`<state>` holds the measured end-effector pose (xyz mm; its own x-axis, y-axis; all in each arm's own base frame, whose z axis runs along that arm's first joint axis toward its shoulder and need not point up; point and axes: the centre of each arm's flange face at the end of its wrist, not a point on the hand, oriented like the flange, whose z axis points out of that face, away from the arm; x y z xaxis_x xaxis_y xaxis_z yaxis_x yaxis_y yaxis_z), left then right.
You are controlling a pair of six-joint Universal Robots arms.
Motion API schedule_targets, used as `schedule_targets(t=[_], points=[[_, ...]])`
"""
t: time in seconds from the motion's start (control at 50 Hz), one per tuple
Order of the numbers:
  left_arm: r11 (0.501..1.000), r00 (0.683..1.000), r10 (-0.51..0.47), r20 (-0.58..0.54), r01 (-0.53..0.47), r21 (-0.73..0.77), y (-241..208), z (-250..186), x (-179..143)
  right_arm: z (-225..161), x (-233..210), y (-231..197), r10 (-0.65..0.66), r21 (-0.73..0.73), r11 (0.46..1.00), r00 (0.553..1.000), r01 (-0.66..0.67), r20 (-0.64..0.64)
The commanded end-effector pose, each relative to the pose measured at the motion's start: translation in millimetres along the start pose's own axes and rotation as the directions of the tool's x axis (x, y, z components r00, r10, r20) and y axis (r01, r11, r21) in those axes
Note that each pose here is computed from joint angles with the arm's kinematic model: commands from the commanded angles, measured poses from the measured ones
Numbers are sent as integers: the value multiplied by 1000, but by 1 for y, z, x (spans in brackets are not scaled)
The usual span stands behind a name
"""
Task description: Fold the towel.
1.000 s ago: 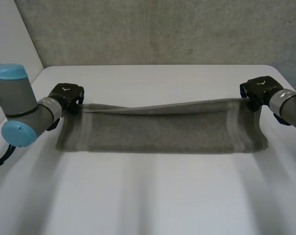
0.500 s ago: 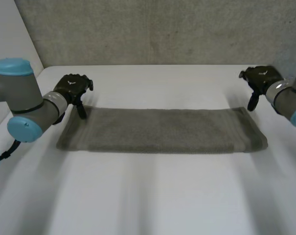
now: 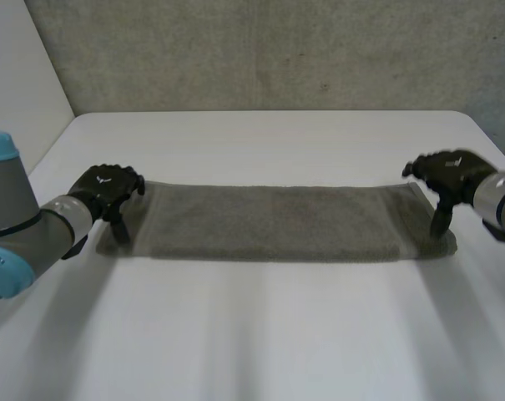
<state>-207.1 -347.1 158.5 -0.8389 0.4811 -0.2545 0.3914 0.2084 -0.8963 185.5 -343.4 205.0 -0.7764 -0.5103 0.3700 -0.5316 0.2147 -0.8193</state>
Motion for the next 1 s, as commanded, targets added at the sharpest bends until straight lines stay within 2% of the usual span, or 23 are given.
schedule_targets(t=[0.02,0.28,0.64,0.84,0.88,1.0], points=[[1000,1000,14,14,-13,-17,10,-9,-3,-2,-10,38,23,-42,999,1000,-23,18],[1000,1000,16,15,-16,0,3,-19,-2,20,-1,64,13,-11,1000,999,-14,-41],[1000,1000,13,10,-13,3,1,-25,2,35,-2,80,5,-49,999,1000,-7,-28],[999,1000,18,15,-18,26,-8,-33,3,14,77,69,31,-8,999,972,-34,-235],[999,1000,19,20,-20,34,-10,-35,1,5,114,65,34,3,999,945,-35,-324],[998,999,24,34,-26,56,-18,-38,-2,-2,144,44,-2,4,1000,929,4,-370]])
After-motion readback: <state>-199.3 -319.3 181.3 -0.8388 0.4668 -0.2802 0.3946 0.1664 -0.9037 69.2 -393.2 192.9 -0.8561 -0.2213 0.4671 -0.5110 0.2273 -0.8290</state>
